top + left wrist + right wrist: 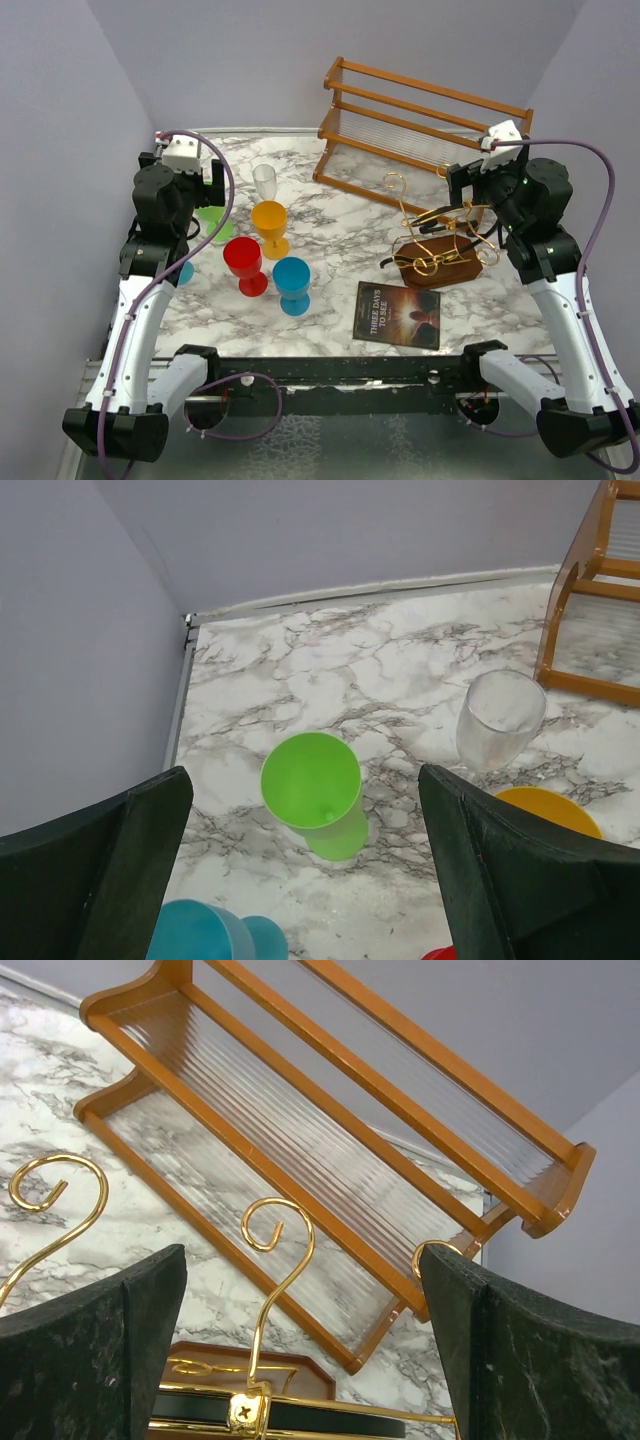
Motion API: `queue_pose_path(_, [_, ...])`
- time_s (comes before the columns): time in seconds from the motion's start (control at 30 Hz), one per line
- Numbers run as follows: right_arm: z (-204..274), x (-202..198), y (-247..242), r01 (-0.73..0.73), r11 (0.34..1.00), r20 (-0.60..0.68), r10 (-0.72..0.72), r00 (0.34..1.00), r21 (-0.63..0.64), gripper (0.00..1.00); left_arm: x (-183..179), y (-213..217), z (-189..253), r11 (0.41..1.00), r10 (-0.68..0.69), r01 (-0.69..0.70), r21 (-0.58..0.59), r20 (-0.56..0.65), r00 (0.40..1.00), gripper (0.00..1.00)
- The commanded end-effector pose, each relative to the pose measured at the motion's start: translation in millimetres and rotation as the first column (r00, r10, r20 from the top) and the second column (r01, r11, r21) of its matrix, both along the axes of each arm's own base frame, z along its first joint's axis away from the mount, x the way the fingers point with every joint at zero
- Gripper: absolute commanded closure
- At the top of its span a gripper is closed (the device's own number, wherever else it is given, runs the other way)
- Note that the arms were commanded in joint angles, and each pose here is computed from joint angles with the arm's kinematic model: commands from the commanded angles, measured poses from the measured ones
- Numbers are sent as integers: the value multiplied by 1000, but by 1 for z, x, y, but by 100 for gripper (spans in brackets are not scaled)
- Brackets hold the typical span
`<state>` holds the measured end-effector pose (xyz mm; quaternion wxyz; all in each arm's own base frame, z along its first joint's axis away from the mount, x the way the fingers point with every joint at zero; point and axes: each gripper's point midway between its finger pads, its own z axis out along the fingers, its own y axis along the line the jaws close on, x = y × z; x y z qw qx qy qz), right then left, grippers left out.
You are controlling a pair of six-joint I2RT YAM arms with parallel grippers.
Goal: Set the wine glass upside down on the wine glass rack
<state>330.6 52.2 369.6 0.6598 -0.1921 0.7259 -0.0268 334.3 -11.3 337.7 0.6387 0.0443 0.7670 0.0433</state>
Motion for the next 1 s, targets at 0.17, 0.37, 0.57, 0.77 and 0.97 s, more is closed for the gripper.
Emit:
queue_pose_path(0.17, [9, -3, 5, -43, 999, -5, 43, 999, 15, 0, 7, -3, 12, 999, -42, 43, -6, 79, 996, 1])
queue_pose_path(0.37, [10, -5, 11, -90, 996, -20, 90, 996, -10, 0, 9, -3, 15, 999, -47, 48, -5, 100, 994, 1])
queue_pose_path(0.57, [9, -18, 25, -228, 967, -51, 224, 973, -114, 0, 10, -13, 19, 993, -117, 117, 10, 105, 988, 1])
queue_pose_path(0.77, [-6, -46, 34, -382, 895, -149, 356, 923, -229, 0, 11, -36, 18, 967, -254, 253, 18, 88, 963, 1])
queue_pose_path(0.97, [-29, -67, 14, -389, 854, -256, 313, 915, -346, 1, 15, -43, 17, 958, -287, 287, 13, 76, 955, 1])
